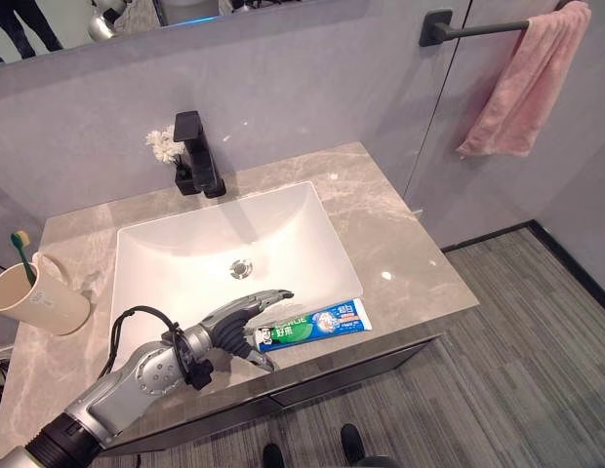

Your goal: Put brush and paste in cup on sink, flatten towel.

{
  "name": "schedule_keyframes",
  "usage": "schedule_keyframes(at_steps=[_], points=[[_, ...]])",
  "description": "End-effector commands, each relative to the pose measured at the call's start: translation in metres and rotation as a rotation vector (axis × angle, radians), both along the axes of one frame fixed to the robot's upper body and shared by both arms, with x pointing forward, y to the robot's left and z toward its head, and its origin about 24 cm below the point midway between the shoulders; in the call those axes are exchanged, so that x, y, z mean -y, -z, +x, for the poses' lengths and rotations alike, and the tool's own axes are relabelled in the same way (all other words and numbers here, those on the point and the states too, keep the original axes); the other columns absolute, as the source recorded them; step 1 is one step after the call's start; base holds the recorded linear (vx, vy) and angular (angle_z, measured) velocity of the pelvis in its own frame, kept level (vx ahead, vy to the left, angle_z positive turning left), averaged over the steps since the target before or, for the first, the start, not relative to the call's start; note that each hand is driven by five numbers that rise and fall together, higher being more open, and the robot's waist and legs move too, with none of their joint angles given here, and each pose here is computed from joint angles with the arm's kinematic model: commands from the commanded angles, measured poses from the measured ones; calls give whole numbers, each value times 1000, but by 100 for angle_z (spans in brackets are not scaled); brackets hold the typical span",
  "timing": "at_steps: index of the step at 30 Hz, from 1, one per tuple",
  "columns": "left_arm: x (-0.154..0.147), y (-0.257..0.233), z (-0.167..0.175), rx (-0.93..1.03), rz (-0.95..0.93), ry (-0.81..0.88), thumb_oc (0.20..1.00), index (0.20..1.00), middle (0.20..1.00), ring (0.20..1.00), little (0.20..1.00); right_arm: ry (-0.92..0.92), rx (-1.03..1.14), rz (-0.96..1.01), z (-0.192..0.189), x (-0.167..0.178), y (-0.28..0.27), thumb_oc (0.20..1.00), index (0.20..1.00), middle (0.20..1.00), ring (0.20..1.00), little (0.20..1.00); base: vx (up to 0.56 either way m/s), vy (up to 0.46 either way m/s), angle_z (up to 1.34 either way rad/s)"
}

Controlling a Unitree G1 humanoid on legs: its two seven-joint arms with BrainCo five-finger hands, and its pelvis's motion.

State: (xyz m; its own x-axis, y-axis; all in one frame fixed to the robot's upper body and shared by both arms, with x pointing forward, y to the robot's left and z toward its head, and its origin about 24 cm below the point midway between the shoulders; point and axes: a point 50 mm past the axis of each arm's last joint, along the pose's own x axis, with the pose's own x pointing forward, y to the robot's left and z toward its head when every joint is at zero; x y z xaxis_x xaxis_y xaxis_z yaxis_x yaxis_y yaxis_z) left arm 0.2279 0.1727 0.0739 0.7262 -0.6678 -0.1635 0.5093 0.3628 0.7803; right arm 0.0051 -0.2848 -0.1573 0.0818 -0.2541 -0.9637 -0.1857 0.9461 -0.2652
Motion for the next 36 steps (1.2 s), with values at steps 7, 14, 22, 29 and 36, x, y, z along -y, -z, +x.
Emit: schedule_keyframes(at_steps=[7,14,22,29,36], points=[[-1,-1,7,21,29,11,583,583,583,583,583,-13,19,1,-1,-4,1,1000,1000,1000,1000,1000,0,0,0],[0,4,6,6,56,27,580,580,580,580,580,-9,16,-11,-3,-1,0,1000,1000,1000,1000,1000,-2,-4,-1],[1,7,7,15,103,51,275,275,275,275,275,-12,27,-19,0,0,0,1000,1000,1000,1000,1000,-4,-5,-5],[1,4,13,73,140,54,200,200,200,200,200,8,29,-22,2,-2,1,1000,1000,1000,1000,1000,3,3,-2],[-9,-4,25,157,131,-39,200,200,200,200,200,143,38,-42,-4,2,0,1000,1000,1000,1000,1000,5,17,2]])
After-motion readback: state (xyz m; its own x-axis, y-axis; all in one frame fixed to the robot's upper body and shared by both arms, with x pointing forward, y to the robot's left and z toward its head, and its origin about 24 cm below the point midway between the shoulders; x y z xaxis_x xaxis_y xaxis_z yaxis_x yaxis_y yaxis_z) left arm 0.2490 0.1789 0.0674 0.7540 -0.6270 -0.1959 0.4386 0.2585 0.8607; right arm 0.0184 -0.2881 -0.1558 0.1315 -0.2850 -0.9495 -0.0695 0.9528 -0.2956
